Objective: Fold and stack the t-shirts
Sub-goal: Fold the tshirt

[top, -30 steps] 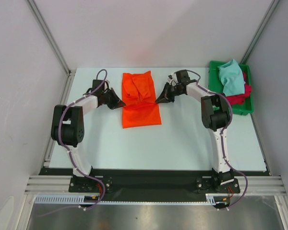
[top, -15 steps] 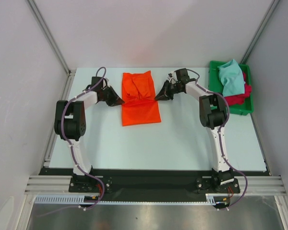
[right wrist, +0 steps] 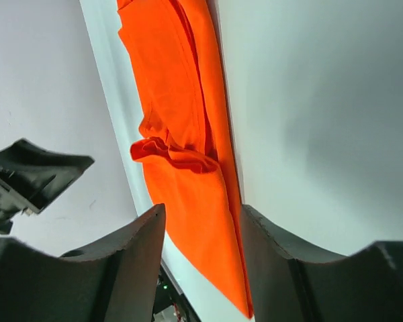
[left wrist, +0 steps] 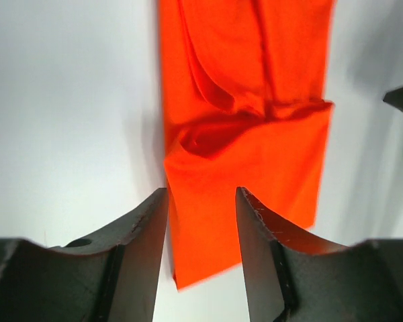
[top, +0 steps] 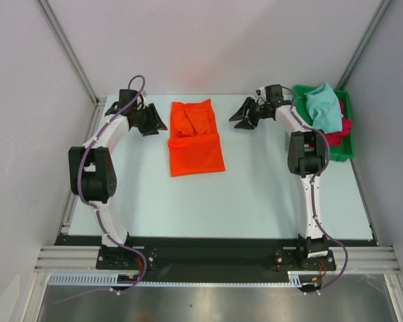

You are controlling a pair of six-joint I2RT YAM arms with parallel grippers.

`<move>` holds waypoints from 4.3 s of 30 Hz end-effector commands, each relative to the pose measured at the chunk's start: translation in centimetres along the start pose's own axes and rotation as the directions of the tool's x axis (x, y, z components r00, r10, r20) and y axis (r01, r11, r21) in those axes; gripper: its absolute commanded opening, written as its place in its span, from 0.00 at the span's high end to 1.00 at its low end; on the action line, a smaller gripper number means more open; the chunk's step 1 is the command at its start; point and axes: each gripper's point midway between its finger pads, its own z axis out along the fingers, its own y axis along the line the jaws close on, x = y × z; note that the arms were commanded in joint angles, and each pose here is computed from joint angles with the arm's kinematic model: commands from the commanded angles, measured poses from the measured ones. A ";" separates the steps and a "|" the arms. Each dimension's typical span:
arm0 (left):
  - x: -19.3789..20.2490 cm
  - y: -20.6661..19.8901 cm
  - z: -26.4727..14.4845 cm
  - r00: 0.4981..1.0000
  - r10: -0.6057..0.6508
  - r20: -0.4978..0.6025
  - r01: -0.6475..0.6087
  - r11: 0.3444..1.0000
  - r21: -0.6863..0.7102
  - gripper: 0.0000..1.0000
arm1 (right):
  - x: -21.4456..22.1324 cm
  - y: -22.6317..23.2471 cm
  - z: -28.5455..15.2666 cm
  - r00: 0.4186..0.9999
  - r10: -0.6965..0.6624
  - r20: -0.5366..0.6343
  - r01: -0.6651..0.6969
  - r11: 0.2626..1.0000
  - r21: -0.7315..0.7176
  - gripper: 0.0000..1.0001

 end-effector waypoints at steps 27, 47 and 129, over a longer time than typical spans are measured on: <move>5.4 -3.7 8.3 0.991 -0.105 -0.079 0.130 0.862 0.489 0.60 | 5.4 1.7 8.8 1.000 -0.004 0.001 0.005 0.979 -0.205 0.88; 3.2 -6.9 -1.3 0.996 -0.085 -0.002 0.074 0.864 0.499 0.55 | 2.9 3.9 -1.5 0.996 -0.070 0.055 0.074 0.995 -0.072 0.78; 8.8 -4.2 4.5 0.960 -0.244 -0.138 0.280 0.809 0.517 0.59 | 9.4 3.5 7.4 0.996 0.035 -0.087 -0.055 0.969 -0.242 0.70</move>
